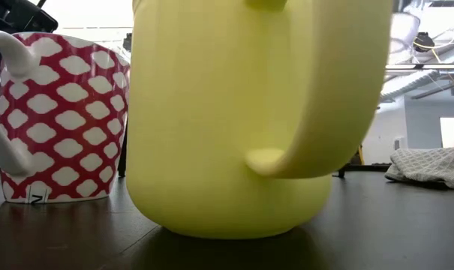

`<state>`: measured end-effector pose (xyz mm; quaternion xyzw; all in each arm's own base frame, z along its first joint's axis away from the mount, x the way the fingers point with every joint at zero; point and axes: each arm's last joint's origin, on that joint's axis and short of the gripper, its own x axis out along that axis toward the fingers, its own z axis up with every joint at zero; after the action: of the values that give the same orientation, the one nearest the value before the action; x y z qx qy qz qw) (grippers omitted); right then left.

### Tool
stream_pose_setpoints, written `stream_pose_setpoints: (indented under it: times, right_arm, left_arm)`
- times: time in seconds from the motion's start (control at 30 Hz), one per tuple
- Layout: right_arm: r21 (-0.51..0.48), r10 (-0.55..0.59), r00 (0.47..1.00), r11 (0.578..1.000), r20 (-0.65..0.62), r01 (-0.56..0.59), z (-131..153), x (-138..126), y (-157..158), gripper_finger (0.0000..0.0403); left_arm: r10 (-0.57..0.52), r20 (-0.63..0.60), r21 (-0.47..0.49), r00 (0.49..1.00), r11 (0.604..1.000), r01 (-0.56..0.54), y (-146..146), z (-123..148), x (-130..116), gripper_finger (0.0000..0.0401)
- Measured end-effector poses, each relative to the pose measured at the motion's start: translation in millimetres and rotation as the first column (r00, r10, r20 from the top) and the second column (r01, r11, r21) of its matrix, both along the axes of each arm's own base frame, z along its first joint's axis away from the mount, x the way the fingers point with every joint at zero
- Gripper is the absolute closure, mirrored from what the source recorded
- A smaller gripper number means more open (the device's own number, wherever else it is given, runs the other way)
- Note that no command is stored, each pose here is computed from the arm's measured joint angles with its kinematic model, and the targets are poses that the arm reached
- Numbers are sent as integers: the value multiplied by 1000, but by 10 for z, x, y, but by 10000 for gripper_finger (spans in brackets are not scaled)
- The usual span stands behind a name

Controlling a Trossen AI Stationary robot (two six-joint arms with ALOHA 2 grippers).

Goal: Stack small to large cups/mugs on shelf
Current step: Put the transparent mug on the shelf

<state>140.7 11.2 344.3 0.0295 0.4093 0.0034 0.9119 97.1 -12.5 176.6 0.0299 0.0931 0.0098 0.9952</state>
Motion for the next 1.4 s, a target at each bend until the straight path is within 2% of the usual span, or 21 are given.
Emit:
stream_pose_setpoints:
  times: [0.33,0.5,1.4]
  right_arm:
    - [-14,19,999,1000,37,-19,-250,147,13,403]
    - [-31,38,999,999,-2,-38,-315,231,20,403]
    - [-42,52,999,998,-8,-52,-329,262,23,403]
  left_arm:
    - [-4,1,18,1000,1000,4,0,2,0,398]
    - [-4,2,17,1000,1000,4,0,2,0,398]
    - [-4,1,17,1000,1000,4,0,1,0,398]
